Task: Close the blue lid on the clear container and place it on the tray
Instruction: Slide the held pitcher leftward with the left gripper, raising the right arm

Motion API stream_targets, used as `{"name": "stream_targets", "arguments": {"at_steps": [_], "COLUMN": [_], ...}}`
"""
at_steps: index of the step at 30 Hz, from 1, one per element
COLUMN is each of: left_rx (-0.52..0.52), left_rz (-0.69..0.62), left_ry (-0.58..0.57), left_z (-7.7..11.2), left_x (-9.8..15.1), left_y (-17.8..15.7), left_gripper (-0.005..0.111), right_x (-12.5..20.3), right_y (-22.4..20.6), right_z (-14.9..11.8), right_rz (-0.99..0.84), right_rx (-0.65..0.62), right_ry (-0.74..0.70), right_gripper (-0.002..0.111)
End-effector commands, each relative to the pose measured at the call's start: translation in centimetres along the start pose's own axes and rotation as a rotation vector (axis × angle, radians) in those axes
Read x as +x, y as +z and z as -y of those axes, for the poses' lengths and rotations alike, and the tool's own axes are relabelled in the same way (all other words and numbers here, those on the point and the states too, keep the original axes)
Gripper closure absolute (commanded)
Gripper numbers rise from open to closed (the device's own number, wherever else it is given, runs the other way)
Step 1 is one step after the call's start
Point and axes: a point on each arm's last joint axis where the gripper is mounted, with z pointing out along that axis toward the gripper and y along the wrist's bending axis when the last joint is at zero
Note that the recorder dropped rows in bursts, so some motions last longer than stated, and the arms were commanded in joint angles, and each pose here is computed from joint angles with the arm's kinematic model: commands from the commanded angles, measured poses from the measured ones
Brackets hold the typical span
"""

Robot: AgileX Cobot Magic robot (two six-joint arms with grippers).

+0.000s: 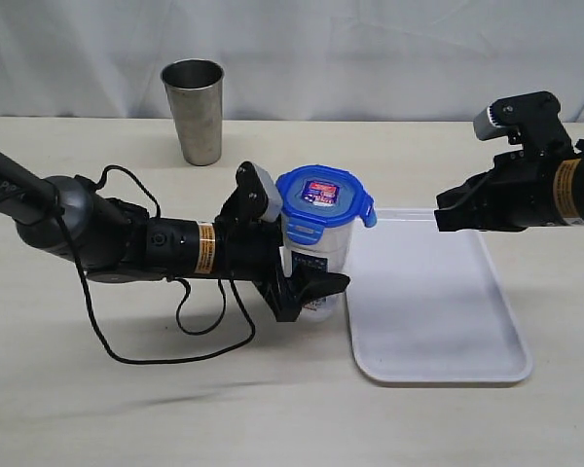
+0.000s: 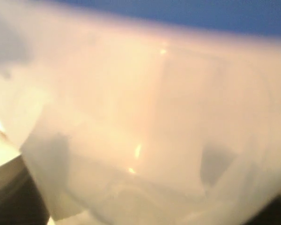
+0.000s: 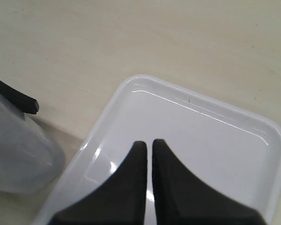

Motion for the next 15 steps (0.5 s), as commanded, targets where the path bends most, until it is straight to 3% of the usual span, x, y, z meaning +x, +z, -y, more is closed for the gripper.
{"name": "stream_targets", "arguments": {"at_steps": [1,3,6,8,10,15], "left_rx": [-0.008,0.000,0.026,0.008,-0.041,-0.158], "left_rz": [-0.010,-0.027,-0.073,-0.079,-0.063,-0.035], "left_ry": [-0.009,-0.020,0.080,0.137,0.115,0.048], "left_z": [-0.1,0.0,0.2,-0.3,-1.5,-4.6], "left_x": [0.0,0.1,0.6,0.6,0.3,0.6], "left_y": [0.1,0.1,0.1,-0.3,-1.3,-3.9], "left_gripper": [0.085,0.094,0.107,0.107,0.107,0.107], "right_x": [-0.1,-0.1,-0.1,-0.1,-0.9,-3.0], "right_y": [-0.2,-0.2,-0.2,-0.2,-0.4,-1.4], "right_z": [-0.2,-0.2,-0.2,-0.6,-1.1,-3.1], "right_rz": [0.006,0.006,0.006,0.009,0.037,0.084], "right_rx": [-0.025,-0.025,-0.025,-0.066,-0.133,-0.391], "right_ry": [-0.005,-0.005,-0.005,-0.005,-0.003,0.059], "right_gripper": [0.104,0.104,0.104,0.104,0.102,0.076]}}
